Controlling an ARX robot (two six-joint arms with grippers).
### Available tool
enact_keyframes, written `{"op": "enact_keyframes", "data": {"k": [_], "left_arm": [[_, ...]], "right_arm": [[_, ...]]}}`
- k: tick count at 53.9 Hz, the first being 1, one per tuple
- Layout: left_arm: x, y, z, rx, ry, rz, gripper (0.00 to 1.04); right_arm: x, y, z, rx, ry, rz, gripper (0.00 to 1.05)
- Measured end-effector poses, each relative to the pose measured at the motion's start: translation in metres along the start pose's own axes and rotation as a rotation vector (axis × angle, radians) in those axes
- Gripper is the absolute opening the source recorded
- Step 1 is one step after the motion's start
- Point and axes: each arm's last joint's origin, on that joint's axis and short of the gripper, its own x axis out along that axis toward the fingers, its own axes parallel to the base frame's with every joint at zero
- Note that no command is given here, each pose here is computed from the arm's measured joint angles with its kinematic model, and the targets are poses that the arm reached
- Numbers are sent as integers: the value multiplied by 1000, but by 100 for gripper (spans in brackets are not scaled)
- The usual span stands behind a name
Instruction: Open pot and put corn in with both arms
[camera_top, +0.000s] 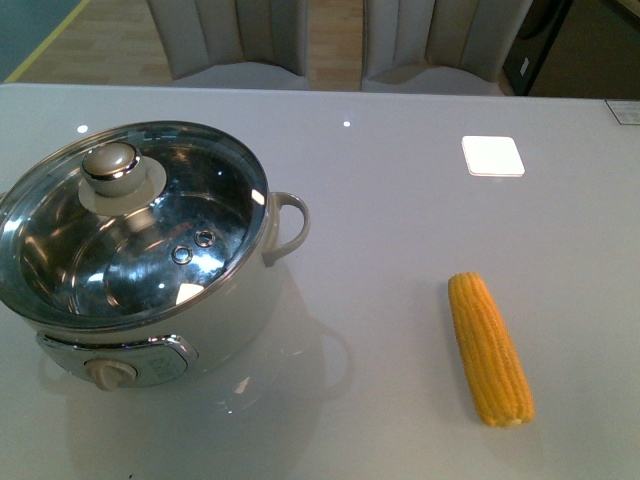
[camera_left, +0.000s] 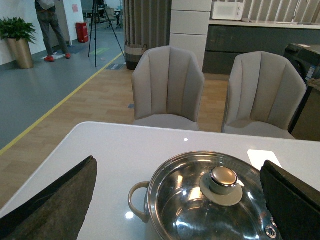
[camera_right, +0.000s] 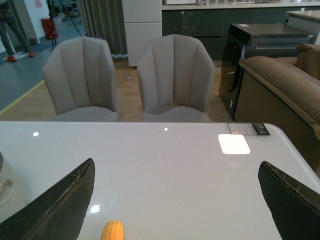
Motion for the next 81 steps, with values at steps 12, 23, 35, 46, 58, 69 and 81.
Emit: {"op": "enact_keyframes", "data": {"k": [12, 23, 35, 46, 58, 69, 81], "left_arm": [[0, 0, 0, 0, 0, 0, 98], [0, 0, 0, 0, 0, 0, 98], [0, 0, 0, 0, 0, 0, 98], [0, 0, 0, 0, 0, 0, 98], [0, 0, -1, -44, 198, -55, 98], [11, -1, -9, -91, 429, -52, 98], [46, -1, 8, -84, 384, -88, 98]], "right_arm": [[0, 0, 0, 0, 0, 0, 96], [0, 0, 0, 0, 0, 0, 96], [0, 0, 0, 0, 0, 0, 96], [0, 0, 0, 0, 0, 0, 96], [0, 0, 0, 0, 0, 0, 96], [0, 0, 0, 0, 0, 0, 96], [0, 0, 0, 0, 0, 0, 96]]}}
